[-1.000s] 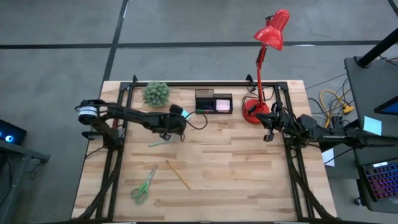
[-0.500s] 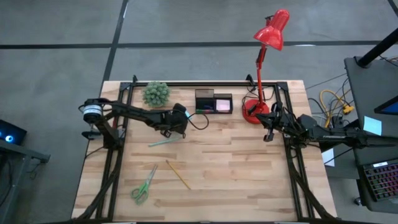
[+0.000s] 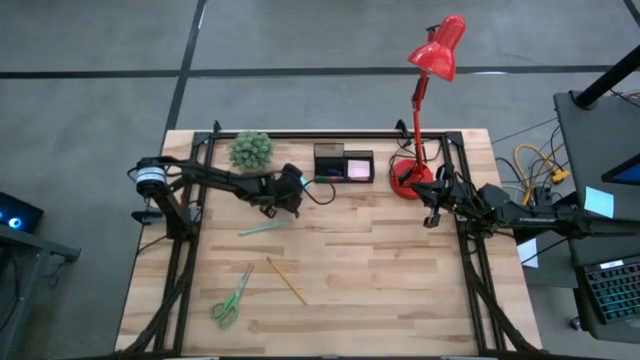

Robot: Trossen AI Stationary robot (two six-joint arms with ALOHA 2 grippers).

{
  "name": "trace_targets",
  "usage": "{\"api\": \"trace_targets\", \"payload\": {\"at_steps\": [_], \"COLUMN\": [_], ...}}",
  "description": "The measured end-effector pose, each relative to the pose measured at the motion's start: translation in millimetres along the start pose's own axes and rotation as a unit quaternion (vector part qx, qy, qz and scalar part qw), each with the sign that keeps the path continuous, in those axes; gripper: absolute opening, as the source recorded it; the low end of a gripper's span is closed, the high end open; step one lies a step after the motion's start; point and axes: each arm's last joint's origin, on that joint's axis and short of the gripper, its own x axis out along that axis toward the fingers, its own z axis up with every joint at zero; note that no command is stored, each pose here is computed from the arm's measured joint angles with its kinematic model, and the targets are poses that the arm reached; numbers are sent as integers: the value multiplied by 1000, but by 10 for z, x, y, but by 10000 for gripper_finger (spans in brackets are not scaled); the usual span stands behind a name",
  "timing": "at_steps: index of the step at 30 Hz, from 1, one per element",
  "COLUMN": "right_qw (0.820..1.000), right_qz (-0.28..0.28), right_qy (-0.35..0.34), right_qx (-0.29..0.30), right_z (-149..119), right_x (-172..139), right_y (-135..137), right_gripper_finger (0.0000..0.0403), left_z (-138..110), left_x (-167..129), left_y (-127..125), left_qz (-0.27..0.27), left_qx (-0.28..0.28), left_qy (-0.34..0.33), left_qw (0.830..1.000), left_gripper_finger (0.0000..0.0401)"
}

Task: Pick and place office supplies into organizer
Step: Put the sky blue sticky notes into the desk organizer

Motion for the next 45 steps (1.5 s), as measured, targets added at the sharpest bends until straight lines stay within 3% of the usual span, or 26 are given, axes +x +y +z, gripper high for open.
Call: {"api": "trace_targets", "payload": {"at_steps": [13, 32, 45], "right_qw": [1000, 1000, 1000], "right_qz": [0, 0, 0], "right_qy": [1, 1, 3], "right_qx": [0, 0, 3], "right_z": [-2, -2, -5], "right_x": [1, 1, 1], "right_y": [1, 1, 1], "right_gripper_finger": [9, 8, 9], "left_z": [-97, -55, 19], "left_x": [73, 40, -66], "left_y": [78, 171, 264], "left_qz": [-23, -16, -19], "left_qx": [-33, -89, -82], "left_qy": [-42, -53, -54], "left_qw": [998, 994, 995], "left_gripper_finger": [6, 0, 1]}}
